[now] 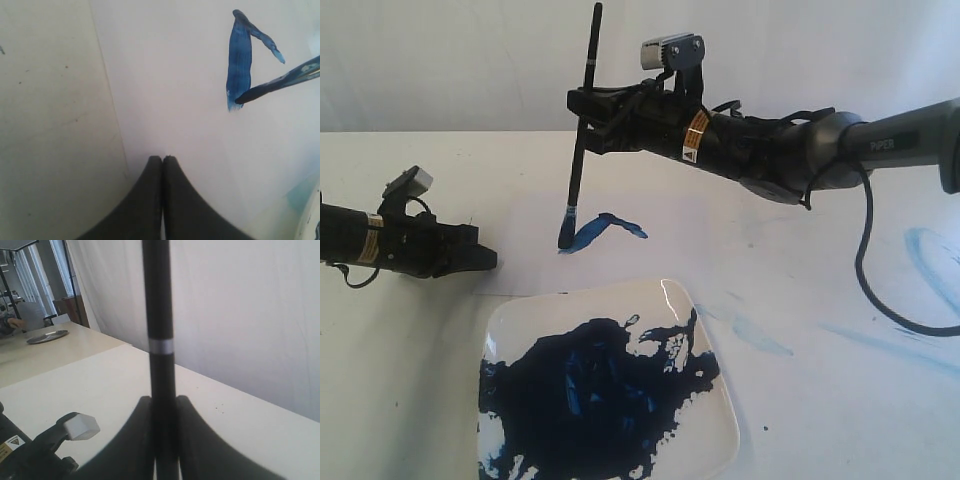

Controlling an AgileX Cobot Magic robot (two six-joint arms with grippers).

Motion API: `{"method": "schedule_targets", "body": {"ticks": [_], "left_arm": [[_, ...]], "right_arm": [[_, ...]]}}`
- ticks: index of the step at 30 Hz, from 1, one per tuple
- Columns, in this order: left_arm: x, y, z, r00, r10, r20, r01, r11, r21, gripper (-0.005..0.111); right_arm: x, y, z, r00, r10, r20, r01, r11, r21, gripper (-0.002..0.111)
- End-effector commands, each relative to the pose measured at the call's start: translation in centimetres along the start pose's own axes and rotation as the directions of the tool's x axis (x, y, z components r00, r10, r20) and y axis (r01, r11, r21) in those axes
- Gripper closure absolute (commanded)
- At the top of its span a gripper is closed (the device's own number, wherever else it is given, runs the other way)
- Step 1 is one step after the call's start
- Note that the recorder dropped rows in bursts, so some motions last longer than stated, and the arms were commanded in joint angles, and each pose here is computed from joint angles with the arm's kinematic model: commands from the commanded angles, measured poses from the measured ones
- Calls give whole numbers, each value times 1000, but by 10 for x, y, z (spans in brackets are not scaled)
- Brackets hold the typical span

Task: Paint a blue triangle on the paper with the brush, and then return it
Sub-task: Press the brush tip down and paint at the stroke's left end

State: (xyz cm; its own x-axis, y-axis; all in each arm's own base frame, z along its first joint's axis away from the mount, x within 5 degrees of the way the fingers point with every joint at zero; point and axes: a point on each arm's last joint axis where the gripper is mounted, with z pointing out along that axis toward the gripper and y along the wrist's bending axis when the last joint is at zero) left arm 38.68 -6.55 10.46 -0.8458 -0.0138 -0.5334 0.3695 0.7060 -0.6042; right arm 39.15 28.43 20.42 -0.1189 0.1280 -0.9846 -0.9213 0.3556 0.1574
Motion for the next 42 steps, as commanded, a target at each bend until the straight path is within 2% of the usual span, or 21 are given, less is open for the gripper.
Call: {"method": "schedule_targets", "body": {"ticks": [1,29,42], "left_arm": [[5,6,2,1000,7,-22,-7,999,-35,107],[5,6,2,1000,9,-22,-9,999,-35,107],[5,6,2,1000,11,-22,-12,999,-35,107]], "right_arm": [[-1,1,0,1000,-8,8,8,1000,-5,108],[2,1,0,999,-25,-27,25,1000,-2,108],[5,-3,0,998,-24,-66,27,999,39,108]]}}
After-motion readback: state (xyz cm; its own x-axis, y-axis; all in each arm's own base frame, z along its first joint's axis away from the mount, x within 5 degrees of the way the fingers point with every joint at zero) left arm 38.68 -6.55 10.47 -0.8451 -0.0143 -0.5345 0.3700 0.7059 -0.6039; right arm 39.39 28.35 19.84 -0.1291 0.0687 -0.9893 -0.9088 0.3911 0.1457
